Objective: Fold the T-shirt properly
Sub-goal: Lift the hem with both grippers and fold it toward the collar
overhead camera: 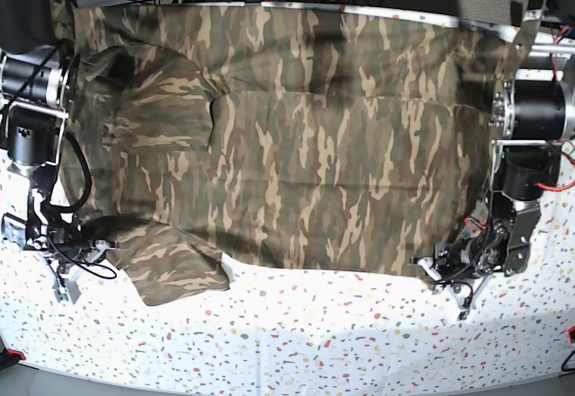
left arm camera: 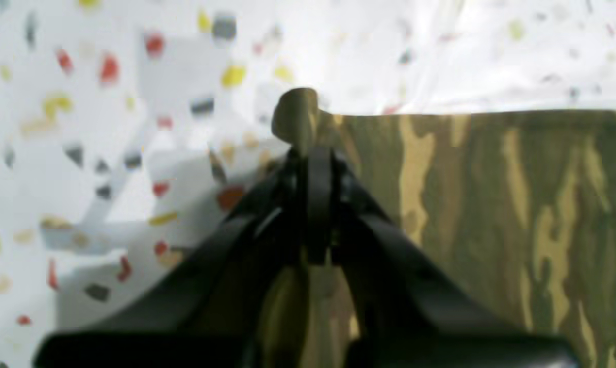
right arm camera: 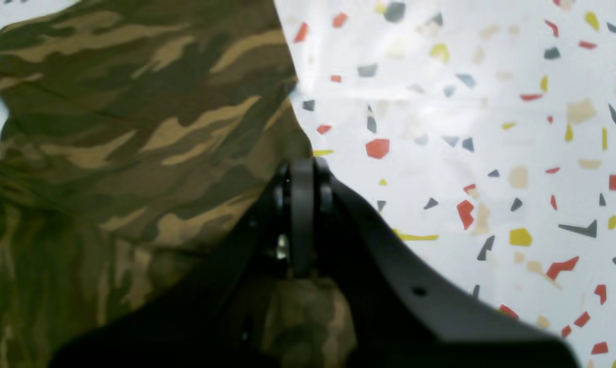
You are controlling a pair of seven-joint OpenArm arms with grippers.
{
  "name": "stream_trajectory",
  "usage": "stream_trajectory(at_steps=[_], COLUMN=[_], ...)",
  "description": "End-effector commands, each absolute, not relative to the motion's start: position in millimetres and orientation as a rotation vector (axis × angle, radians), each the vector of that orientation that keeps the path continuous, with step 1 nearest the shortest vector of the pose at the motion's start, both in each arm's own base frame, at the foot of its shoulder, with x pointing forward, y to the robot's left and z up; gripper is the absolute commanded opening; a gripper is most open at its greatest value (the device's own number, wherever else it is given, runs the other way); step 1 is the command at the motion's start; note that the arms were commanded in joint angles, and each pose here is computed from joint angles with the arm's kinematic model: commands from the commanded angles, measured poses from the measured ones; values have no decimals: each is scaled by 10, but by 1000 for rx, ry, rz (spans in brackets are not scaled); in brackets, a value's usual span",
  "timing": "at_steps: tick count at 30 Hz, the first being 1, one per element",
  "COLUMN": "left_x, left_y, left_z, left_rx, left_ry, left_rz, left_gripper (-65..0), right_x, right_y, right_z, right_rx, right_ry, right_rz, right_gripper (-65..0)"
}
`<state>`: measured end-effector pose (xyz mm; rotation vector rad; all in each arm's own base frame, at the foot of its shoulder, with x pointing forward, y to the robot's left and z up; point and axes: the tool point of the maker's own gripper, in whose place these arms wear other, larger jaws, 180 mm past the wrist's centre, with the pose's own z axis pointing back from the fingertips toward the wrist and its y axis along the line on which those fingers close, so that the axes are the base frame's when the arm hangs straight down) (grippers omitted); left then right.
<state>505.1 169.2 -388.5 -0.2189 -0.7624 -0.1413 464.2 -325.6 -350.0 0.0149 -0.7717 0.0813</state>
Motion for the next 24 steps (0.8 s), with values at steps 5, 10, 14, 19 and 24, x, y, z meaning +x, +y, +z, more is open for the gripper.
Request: stream_trajectory(at_steps=[5, 10, 14, 19, 24], left_x=[5141, 4944, 4762, 4570, 4407], left_y=[1955, 2342, 2491, 2432, 2332], left_z=[-3582, -3613, -3561, -3445, -3311], left_rx=[-200, -201, -270, -342, -316], left_ry=[-806, -800, -833, -845, -860], left_rz=[-123, -60, -36, -65, -176], left_gripper=[-650, -650, -650, -650, -650], right_x=[4801, 4781, 4723, 4599, 4411], right_y=[-3248, -3256, -3244, -3143, -3026], right_z=[-3148, -2980, -2904, -2934, -3000], right_rx=[33, 69, 83, 60, 31], right_ry=[-854, -865, -868, -873, -852], right_rz=[130, 148, 167, 227, 298], right_gripper=[-650, -650, -650, -650, -650])
